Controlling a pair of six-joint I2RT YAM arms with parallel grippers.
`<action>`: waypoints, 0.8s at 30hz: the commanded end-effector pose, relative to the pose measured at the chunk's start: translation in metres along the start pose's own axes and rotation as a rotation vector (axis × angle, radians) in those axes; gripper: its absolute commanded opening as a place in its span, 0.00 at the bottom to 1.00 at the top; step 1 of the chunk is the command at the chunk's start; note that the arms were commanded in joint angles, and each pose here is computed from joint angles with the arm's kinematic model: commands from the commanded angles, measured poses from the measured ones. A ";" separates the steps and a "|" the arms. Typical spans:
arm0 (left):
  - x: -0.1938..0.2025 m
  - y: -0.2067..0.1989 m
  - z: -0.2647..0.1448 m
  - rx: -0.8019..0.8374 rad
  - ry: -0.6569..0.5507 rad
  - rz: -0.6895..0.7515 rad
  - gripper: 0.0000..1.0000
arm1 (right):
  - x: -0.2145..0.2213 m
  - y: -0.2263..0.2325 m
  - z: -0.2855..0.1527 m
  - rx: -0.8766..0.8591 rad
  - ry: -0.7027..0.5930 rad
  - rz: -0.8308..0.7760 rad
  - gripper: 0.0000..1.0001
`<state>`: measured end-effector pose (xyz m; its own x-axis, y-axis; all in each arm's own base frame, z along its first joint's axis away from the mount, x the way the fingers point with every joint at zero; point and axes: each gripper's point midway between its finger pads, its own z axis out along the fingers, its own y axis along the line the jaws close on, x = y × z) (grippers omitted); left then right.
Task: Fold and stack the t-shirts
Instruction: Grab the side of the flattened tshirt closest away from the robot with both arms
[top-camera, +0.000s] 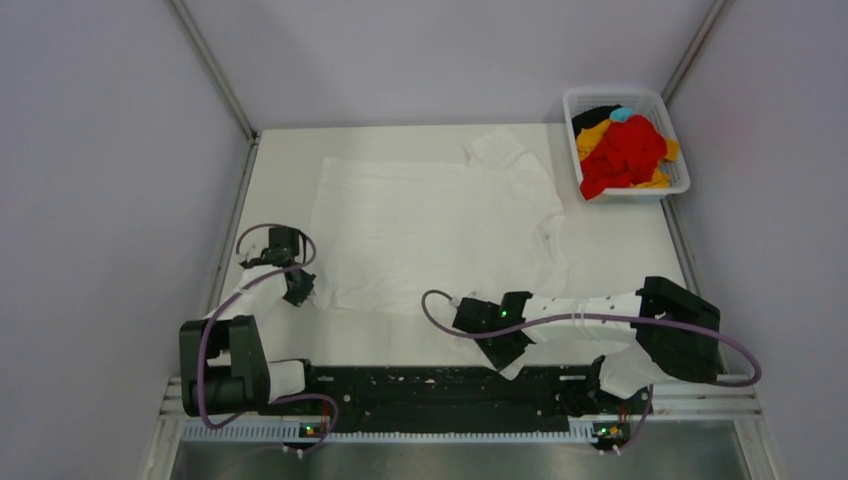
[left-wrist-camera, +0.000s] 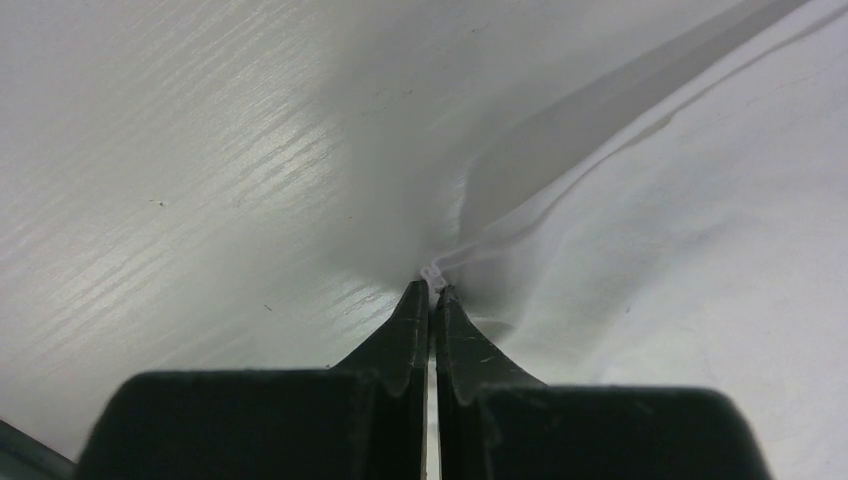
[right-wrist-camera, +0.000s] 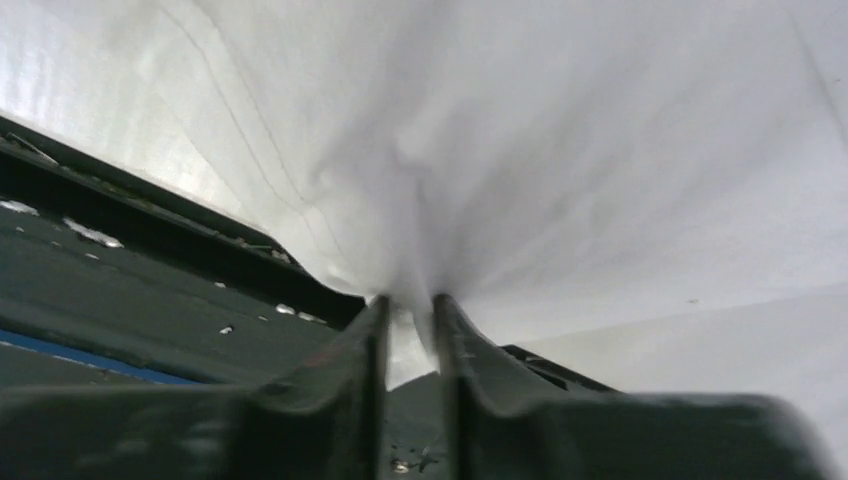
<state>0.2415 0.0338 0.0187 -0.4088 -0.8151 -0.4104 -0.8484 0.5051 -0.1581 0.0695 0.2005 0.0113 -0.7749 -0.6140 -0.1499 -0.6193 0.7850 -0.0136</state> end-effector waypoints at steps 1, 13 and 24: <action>0.003 0.011 -0.006 -0.041 0.013 0.030 0.00 | -0.003 -0.012 0.001 0.096 -0.037 0.085 0.13; 0.015 0.056 -0.032 -0.131 -0.002 -0.006 0.00 | 0.036 0.010 -0.033 -0.147 0.057 -0.025 0.00; 0.011 0.062 -0.057 -0.073 -0.059 -0.109 0.00 | 0.031 0.009 -0.055 -0.209 0.023 -0.012 0.00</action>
<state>0.1699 0.0360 0.0478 -0.3437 -0.8389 -0.4221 -0.8951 0.4286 -0.1231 0.0277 0.1827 0.0510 -0.7673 -0.6304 -0.1178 -0.6408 0.7464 0.1797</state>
